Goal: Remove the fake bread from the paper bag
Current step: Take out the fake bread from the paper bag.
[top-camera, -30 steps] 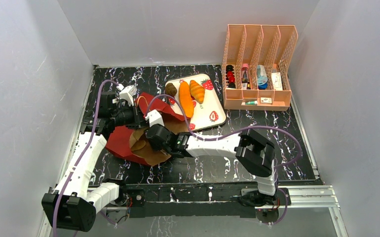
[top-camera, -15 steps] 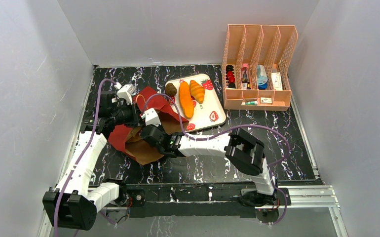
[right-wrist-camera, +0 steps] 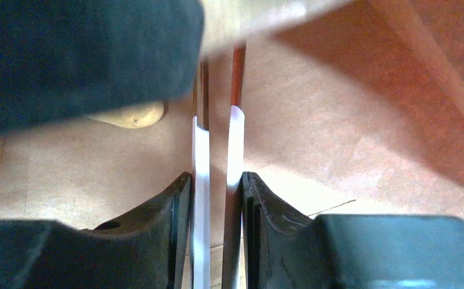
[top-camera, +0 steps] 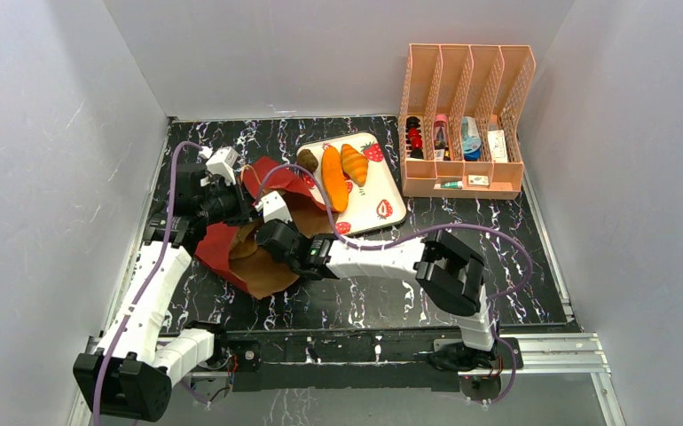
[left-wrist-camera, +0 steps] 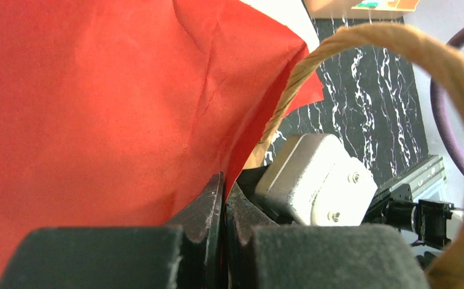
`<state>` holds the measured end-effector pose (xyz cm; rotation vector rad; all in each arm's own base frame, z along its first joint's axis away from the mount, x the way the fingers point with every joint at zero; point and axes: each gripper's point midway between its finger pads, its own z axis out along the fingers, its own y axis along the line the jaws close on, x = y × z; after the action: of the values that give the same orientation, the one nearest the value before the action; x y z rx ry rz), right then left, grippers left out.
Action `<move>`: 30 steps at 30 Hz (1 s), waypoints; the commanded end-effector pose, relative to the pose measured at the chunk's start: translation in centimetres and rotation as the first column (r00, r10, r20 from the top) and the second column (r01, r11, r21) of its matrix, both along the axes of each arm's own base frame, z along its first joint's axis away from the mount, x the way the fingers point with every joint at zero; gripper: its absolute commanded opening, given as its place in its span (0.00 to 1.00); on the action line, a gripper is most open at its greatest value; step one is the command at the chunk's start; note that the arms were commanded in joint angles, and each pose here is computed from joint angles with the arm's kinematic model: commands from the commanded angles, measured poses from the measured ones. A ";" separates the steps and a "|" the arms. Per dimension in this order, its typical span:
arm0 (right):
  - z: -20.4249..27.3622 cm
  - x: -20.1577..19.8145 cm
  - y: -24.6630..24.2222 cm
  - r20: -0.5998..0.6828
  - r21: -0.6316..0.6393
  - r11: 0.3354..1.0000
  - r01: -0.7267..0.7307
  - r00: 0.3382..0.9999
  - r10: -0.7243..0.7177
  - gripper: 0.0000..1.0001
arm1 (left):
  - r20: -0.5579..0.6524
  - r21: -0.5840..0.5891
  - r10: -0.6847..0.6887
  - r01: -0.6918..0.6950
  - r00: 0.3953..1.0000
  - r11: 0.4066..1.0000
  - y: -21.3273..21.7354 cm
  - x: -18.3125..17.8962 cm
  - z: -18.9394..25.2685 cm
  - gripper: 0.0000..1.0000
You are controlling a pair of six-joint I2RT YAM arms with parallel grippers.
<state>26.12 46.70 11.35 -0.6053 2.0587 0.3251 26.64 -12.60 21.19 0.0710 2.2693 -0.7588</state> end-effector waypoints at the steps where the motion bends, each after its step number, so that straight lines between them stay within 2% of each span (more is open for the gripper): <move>1: 4.2 -0.5 -1.1 0.019 0.057 0.998 -0.002 1.000 0.001 0.00 | 0.080 -0.032 0.079 -0.076 0.994 0.997 0.4 0.6 2.4 0.00; 9: 5.3 -1.6 -3.4 -0.009 0.072 0.997 0.016 1.000 -0.016 0.00 | 0.098 -0.003 0.155 -0.156 0.983 0.988 1.7 0.7 2.4 0.00; 24: 8.0 -2.7 -9.5 -0.026 0.079 0.993 0.089 0.996 -0.088 0.00 | 0.080 0.009 0.176 -0.177 0.981 0.984 2.0 0.7 0.7 0.00; 30: 7.8 -3.2 -9.0 -0.053 0.089 0.995 0.049 0.998 -0.045 0.00 | 0.080 0.008 0.174 -0.175 0.982 0.985 1.9 0.9 0.4 0.00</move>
<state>22.74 37.07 16.83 -0.5404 2.1324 0.3274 27.42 -10.64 21.28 -0.0896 2.1973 -0.6337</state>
